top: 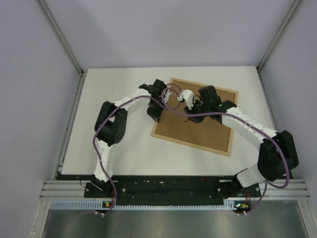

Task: Take the photo out of the frame
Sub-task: Adjust the photo frame at the center of the board.

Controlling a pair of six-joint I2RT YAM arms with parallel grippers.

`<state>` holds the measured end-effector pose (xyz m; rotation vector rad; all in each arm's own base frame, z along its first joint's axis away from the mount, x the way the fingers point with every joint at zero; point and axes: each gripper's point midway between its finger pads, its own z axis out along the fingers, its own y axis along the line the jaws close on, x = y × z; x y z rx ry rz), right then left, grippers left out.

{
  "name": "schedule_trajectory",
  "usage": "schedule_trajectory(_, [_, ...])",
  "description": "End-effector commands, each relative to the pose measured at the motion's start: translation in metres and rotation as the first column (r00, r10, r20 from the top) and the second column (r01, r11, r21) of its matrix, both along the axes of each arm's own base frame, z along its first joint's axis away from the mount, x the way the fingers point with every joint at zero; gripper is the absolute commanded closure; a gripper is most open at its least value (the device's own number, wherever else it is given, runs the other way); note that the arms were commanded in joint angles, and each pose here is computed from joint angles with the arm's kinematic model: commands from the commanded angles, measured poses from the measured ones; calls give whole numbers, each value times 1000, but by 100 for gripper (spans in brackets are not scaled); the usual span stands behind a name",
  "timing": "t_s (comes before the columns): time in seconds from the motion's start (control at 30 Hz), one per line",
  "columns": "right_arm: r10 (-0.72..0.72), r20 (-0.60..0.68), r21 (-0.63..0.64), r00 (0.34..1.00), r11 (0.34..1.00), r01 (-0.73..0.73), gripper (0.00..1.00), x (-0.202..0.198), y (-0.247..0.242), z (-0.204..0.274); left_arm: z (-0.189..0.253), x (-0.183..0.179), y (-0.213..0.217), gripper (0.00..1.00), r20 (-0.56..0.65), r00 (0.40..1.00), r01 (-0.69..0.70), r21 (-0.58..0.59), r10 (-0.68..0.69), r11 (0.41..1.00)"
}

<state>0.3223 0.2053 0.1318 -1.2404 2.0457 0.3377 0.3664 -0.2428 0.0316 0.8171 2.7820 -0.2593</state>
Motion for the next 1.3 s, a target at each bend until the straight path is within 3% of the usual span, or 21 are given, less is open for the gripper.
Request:
schedule_trajectory(0.0, [16, -1, 32, 1000, 999, -16, 100, -1, 5, 3, 8, 7, -4, 100, 42, 999, 21, -15, -20, 1000])
schedule_trajectory(0.33, [16, -37, 2, 999, 1000, -16, 100, 1, 7, -14, 38, 12, -5, 100, 124, 992, -11, -95, 23, 995])
schedule_trajectory(0.9, [8, -37, -7, 999, 1000, -8, 100, 3, 7, -16, 34, 21, 24, 100, -1, 968, -245, -239, 252, 940])
schedule_trajectory(1.27, [1, -27, -9, 1000, 1000, -1, 100, 6, 6, -13, 56, 25, 23, 99, -27, 955, -281, -387, 294, 878])
